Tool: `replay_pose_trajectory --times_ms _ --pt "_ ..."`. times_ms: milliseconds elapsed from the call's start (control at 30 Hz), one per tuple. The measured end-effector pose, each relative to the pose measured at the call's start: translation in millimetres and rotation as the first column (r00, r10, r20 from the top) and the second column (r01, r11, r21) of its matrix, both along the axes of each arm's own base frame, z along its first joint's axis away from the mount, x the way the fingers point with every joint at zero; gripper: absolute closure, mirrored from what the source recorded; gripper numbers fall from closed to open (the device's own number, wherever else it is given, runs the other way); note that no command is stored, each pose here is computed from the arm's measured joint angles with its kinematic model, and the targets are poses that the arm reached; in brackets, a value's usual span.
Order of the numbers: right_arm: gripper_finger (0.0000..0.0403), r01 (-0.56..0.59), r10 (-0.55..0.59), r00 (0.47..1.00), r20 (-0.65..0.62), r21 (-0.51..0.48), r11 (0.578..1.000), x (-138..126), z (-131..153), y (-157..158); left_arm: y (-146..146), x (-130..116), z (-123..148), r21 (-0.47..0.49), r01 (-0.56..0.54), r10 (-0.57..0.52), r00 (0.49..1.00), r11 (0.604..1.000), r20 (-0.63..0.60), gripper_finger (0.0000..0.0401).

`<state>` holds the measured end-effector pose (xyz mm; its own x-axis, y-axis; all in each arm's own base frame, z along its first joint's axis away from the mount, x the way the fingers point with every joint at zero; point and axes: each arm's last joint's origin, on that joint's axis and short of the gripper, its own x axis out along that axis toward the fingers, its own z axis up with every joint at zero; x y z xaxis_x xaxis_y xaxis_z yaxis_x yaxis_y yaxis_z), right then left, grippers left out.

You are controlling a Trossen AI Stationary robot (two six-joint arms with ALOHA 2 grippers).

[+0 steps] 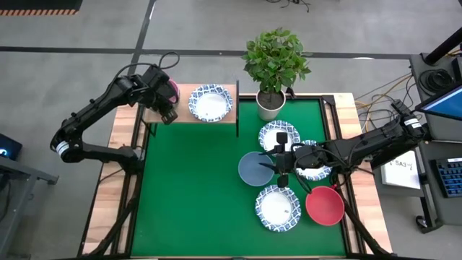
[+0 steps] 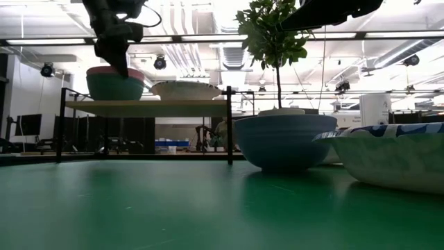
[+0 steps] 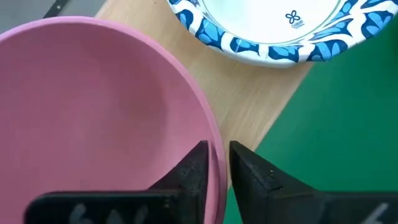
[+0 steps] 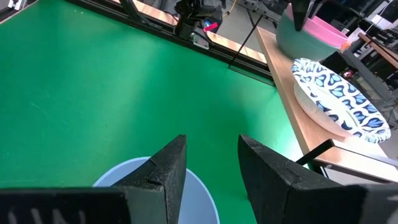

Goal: Place and stack bowls onto a shelf
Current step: Stack the pink bowl on top of the green bowl on the shelf, then stack the white patterned bowl on top of the white patterned bowl on the shelf

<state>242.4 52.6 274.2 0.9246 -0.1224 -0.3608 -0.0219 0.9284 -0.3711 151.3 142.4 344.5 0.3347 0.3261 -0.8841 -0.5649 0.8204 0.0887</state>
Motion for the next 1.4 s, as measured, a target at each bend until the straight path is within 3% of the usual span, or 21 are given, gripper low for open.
replay_pose_trajectory --times_ms 167,300,500,600,767,833,933,1033,1133,1167,1233,1300,1400 --pt "0.0268 0.001 -0.001 1.0 0.0 0.001 1.0 0 0 0 0 -1 1 0.012 0.024 -0.023 1.0 1.0 -0.005 0.0287" --pt "0.0268 0.009 -0.009 1.0 0.005 0.023 1.0 0 0 0 -3 -4 17 0.055 0.019 -0.021 0.999 0.998 0.041 0.0236" --pt "0.0268 0.046 -0.053 0.998 0.042 0.142 0.989 1 3 0 -28 -13 51 0.131 0.003 -0.037 0.965 0.991 0.259 0.0204" --pt "0.0268 0.063 -0.075 0.996 0.051 0.213 0.975 3 2 2 -52 -16 60 0.15 0.066 -0.127 0.886 0.986 0.445 0.0205" --pt "0.0268 0.112 -0.132 0.991 0.036 0.349 0.93 9 -5 5 -96 -15 52 0.207 0.214 -0.298 0.685 0.955 0.665 0.0211" --pt "0.0268 0.158 -0.175 0.985 0.0 0.423 0.892 12 -6 4 -110 -13 44 0.229 0.269 -0.349 0.603 0.935 0.717 0.0213" --pt "0.0268 0.293 -0.27 0.955 -0.123 0.526 0.798 14 -2 -1 -130 -9 28 0.264 0.324 -0.401 0.497 0.908 0.77 0.0213" --pt "0.0268 0.501 -0.37 0.864 -0.341 0.513 0.697 11 2 -9 -147 -4 10 0.302 0.349 -0.437 0.425 0.887 0.793 0.0213" --pt "0.0268 0.672 -0.435 0.72 -0.54 0.388 0.631 6 4 -20 -159 1 -6 0.335 0.342 -0.458 0.402 0.878 0.793 0.0213" --pt "0.0268 0.688 -0.424 0.683 -0.595 0.329 0.647 5 4 -24 -163 2 -10 0.341 0.336 -0.461 0.4 0.878 0.792 0.0214" --pt "0.0268 0.614 -0.336 0.631 -0.699 0.187 0.767 3 1 -28 -167 4 -17 0.345 0.334 -0.465 0.409 0.877 0.785 0.0214" --pt "0.0268 0.486 -0.231 0.548 -0.804 0.081 0.87 -2 -10 -27 -171 5 -22 0.339 0.347 -0.468 0.417 0.875 0.779 0.0214" --pt "0.0268 0.381 -0.171 0.531 -0.83 0.054 0.923 0 -21 -27 -174 8 -25 0.328 0.362 -0.467 0.421 0.872 0.777 0.0214"
